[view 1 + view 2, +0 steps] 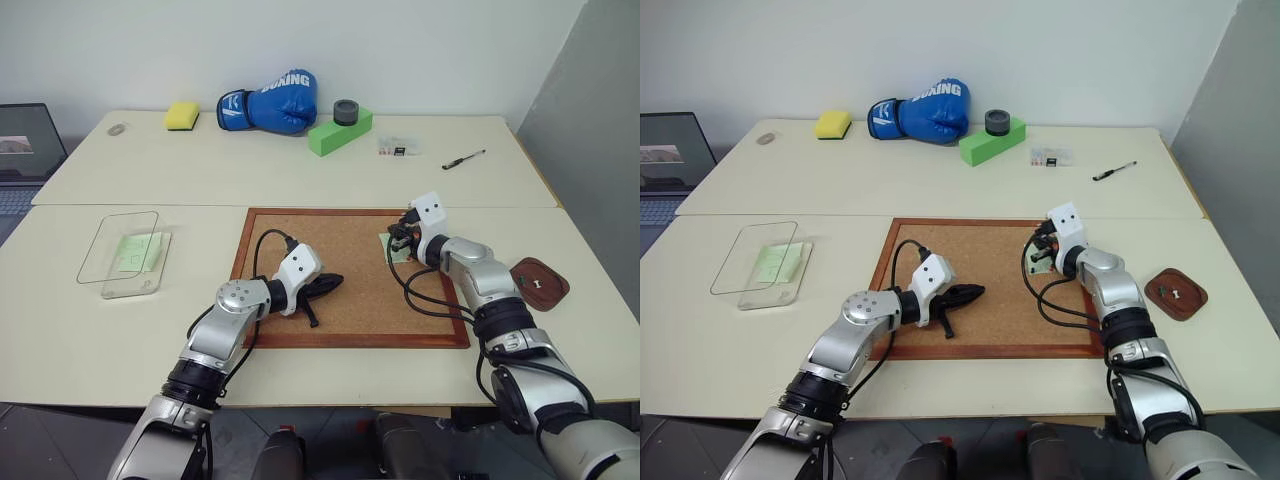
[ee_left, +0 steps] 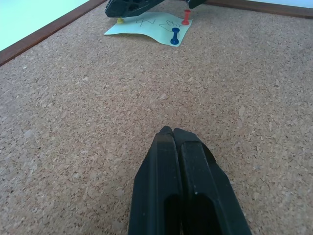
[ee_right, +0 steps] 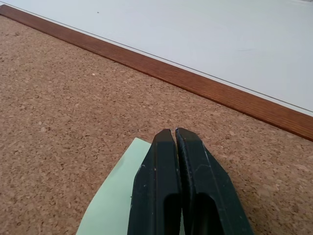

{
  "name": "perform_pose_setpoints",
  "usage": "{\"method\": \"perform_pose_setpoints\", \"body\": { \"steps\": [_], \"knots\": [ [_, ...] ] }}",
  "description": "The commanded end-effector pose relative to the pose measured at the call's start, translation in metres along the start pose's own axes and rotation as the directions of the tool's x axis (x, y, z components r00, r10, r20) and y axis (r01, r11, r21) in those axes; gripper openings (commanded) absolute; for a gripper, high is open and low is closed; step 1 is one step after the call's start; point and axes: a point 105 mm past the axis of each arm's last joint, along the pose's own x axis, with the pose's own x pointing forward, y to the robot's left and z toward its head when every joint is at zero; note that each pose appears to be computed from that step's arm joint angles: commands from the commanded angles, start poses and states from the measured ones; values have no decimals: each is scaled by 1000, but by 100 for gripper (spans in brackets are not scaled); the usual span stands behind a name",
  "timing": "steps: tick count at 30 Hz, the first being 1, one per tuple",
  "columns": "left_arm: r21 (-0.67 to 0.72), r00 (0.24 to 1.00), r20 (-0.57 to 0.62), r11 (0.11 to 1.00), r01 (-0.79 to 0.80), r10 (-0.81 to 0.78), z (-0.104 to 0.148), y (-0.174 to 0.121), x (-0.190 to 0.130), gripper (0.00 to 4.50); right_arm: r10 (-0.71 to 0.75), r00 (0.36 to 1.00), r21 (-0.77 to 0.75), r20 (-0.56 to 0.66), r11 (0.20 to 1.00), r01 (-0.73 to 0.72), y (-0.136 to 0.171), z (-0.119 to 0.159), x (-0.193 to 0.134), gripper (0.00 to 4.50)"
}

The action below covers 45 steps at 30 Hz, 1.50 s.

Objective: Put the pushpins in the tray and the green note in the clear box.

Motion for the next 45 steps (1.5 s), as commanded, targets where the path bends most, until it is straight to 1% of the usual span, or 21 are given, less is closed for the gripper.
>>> {"method": "perform_pose_setpoints", "body": {
  "steps": [1,7,14,18,20,23,28,31,33,37,39,41,45],
  "knots": [
    [-13,995,-95,1000,-8,6,-23,-1,1,0,42,992,-31,118,999,-39,9,37,-3,3],
    [-9,994,-111,1000,-12,11,-26,-1,1,0,40,977,-48,208,998,-31,9,61,-10,3],
    [-13,993,-116,1000,-9,7,-28,-2,2,0,19,963,-85,269,996,4,7,79,-20,3],
    [-17,993,-115,1000,-6,4,-28,-4,3,0,-27,953,-118,301,991,66,-4,89,-41,3],
    [-21,994,-113,1000,-9,6,-28,-4,3,0,-69,945,-123,319,986,113,-14,92,-64,3],
    [-25,993,-114,1000,-11,8,-29,-4,3,0,-136,949,-135,285,974,180,-29,79,-98,3],
    [-30,993,-118,1000,-10,6,-31,-5,2,0,-267,954,-152,138,946,287,-45,37,-141,3],
    [-33,993,-120,999,-13,9,-32,-3,1,0,-348,937,-189,35,918,349,-55,7,-163,3],
    [-34,993,-121,999,-15,11,-32,-1,0,0,-399,917,-202,-4,899,390,-62,-6,-173,3],
    [-34,992,-125,999,-18,13,-32,1,-1,0,-514,852,-296,-96,832,469,-86,-32,-194,3],
    [-33,992,-125,999,-16,12,-33,0,-1,0,-548,826,-313,-133,814,490,-95,-42,-203,3],
    [-33,992,-125,999,-16,12,-33,0,-1,0,-570,807,-314,-154,803,506,-101,-49,-210,3],
    [-31,992,-124,999,-13,9,-32,0,0,0,-580,798,-298,-165,800,520,-107,-55,-213,3]
  ]
}}
